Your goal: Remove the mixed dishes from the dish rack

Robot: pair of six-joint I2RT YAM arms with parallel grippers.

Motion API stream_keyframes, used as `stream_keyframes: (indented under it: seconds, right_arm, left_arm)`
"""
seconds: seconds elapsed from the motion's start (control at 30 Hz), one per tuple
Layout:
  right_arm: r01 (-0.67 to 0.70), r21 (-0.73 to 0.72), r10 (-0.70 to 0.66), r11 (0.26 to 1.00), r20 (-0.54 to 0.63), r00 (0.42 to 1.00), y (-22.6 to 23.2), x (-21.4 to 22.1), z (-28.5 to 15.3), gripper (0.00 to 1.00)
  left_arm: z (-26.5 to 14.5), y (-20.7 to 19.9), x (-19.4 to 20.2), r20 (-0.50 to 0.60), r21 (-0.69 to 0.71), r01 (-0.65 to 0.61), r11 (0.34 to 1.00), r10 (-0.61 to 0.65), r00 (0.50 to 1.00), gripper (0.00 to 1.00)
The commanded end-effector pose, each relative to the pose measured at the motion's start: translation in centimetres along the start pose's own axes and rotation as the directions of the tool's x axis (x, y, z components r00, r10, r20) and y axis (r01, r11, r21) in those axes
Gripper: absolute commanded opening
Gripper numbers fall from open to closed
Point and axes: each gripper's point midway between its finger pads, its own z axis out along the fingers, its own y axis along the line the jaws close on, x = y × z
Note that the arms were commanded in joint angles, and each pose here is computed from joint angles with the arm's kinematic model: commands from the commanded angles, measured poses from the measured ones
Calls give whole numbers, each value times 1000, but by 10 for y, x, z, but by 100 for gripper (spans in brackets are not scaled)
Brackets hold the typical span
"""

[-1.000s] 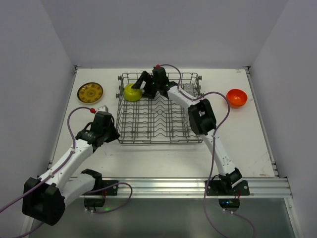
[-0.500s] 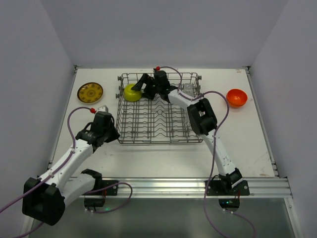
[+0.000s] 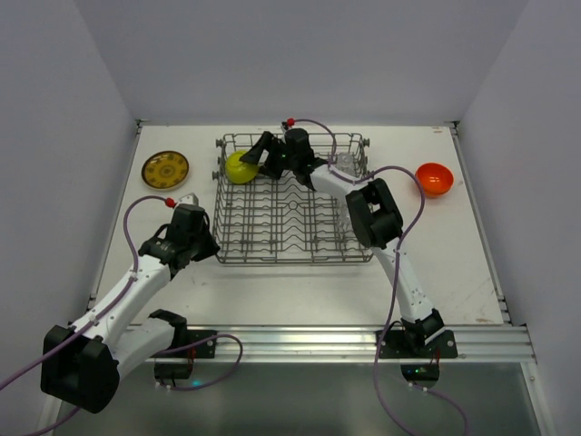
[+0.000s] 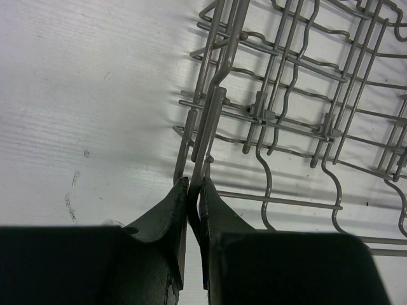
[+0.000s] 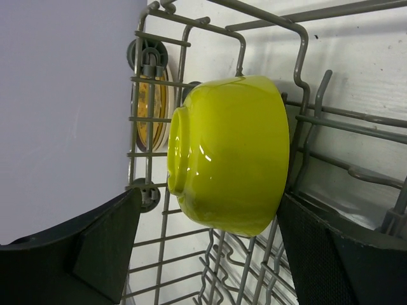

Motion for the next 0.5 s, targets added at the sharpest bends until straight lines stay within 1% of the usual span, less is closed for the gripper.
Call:
stream_keyframes:
  seconds: [0.0, 0.27, 0.3, 0.47]
  right_arm:
    - [75, -153, -65, 985, 67, 996, 73, -25, -19, 86]
    - [63, -177, -53, 982, 63, 997, 73, -25, -11, 80]
    - [61, -183, -51, 981, 63, 997, 75, -25, -11, 77]
    - [68, -208, -55, 976, 65, 996, 81, -24, -12, 71]
  left_arm:
    - [-6, -1, -3, 5, 3, -43, 999, 43, 999, 0]
    - [-5, -1, -2, 1, 6, -45, 999, 45, 999, 0]
    - [-5, -1, -2, 2, 5, -45, 999, 45, 999, 0]
    - [-5, -1, -2, 1, 6, -47, 999, 47, 999, 0]
